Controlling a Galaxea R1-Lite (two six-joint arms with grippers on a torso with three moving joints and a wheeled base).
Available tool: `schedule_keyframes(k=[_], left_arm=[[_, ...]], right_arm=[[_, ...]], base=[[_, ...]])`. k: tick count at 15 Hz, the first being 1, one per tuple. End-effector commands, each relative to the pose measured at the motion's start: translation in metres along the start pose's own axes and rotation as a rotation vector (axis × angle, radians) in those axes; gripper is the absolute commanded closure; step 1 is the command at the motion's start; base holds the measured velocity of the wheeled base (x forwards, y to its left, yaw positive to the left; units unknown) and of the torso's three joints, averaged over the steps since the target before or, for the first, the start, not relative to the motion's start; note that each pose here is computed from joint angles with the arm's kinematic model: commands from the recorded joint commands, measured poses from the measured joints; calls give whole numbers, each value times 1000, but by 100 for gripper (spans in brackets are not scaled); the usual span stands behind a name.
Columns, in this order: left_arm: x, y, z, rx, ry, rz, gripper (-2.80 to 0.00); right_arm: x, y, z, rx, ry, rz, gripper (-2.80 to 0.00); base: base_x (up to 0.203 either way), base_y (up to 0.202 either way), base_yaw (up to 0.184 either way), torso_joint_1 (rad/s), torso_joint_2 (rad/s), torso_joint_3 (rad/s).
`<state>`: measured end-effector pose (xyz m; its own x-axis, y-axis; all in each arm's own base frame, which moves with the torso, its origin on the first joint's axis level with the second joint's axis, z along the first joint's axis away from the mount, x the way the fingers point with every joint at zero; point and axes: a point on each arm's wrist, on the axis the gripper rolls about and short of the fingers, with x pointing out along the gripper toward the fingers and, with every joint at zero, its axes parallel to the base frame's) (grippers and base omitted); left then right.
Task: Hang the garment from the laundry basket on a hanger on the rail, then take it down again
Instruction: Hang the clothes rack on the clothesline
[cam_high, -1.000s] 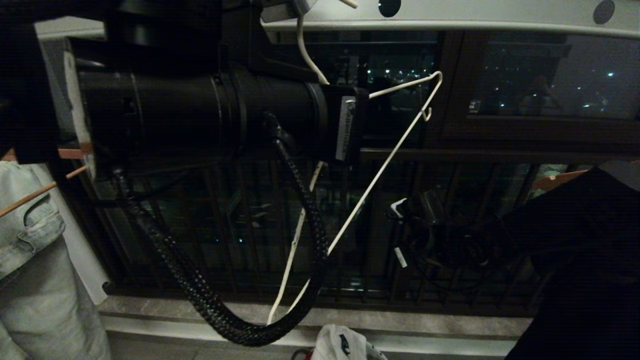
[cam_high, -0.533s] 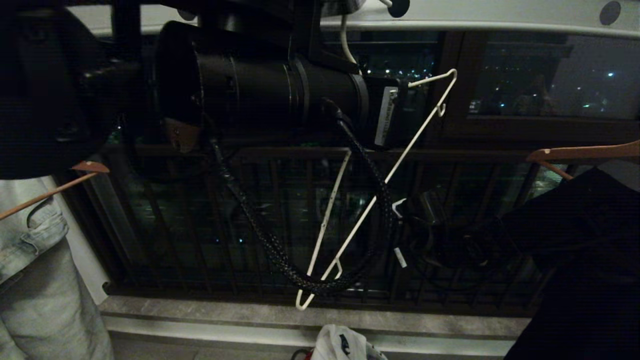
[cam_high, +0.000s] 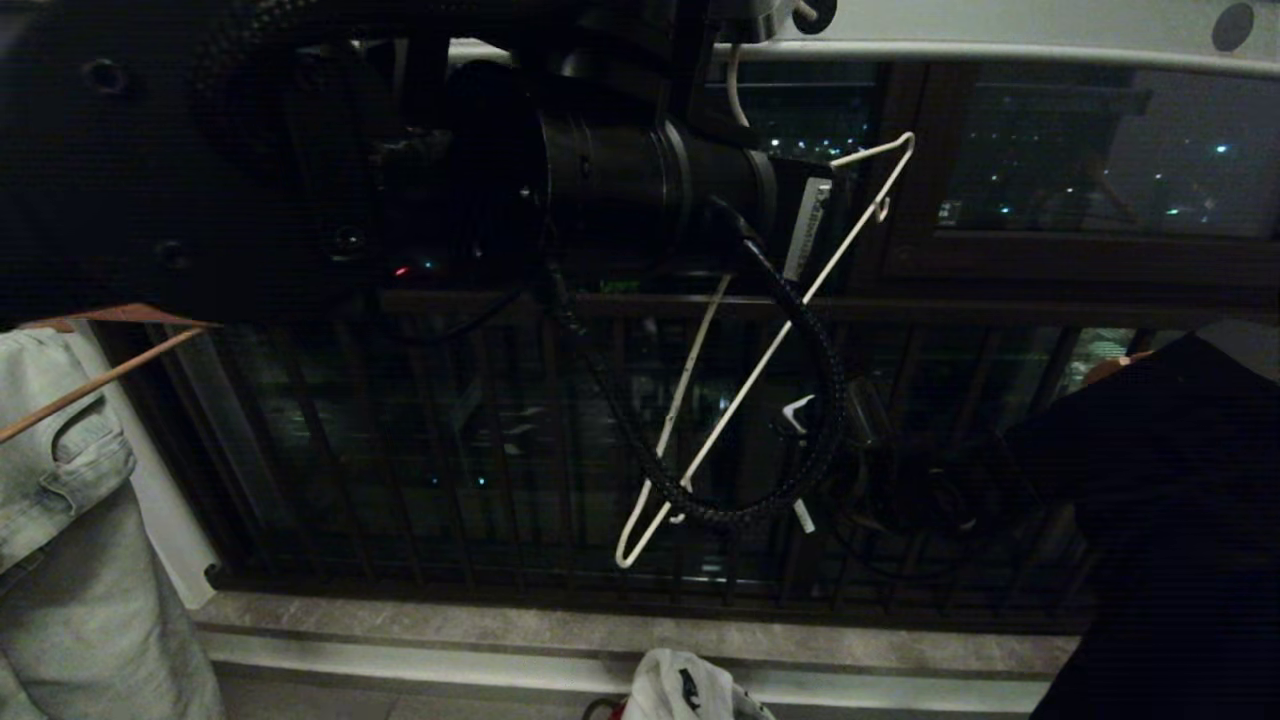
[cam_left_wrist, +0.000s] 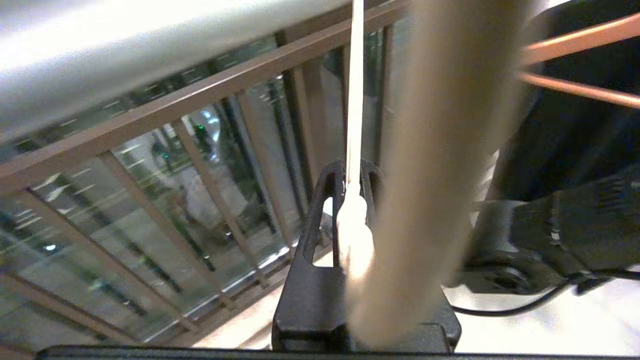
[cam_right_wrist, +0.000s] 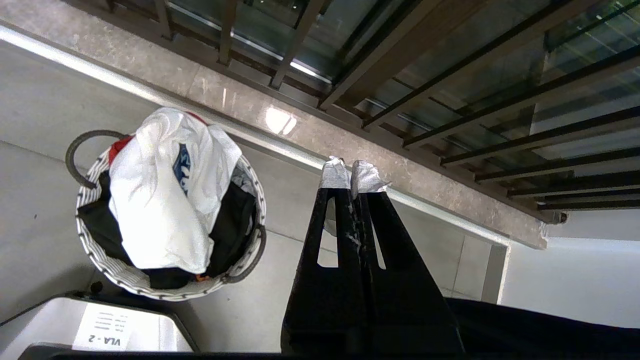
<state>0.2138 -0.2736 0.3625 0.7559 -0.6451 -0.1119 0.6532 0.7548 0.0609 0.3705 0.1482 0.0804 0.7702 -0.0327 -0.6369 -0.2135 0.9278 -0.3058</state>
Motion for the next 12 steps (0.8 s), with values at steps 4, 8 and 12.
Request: schedule_keyframes(k=[4,8,12], left_arm=[[15,4,-6,48,53,22,0],[15,7,-6,51,57,36,0],[13,13,-4,46,50,49,-280]], right_arm=[[4,2,-3,-4,9,-1,0],[5,2,-3,-5,13,0,0],[5,2,-4,-6,14,0,0]], base=[[0,0,0,0,0,0],[0,0,0,0,0,0],[0,0,0,0,0,0]])
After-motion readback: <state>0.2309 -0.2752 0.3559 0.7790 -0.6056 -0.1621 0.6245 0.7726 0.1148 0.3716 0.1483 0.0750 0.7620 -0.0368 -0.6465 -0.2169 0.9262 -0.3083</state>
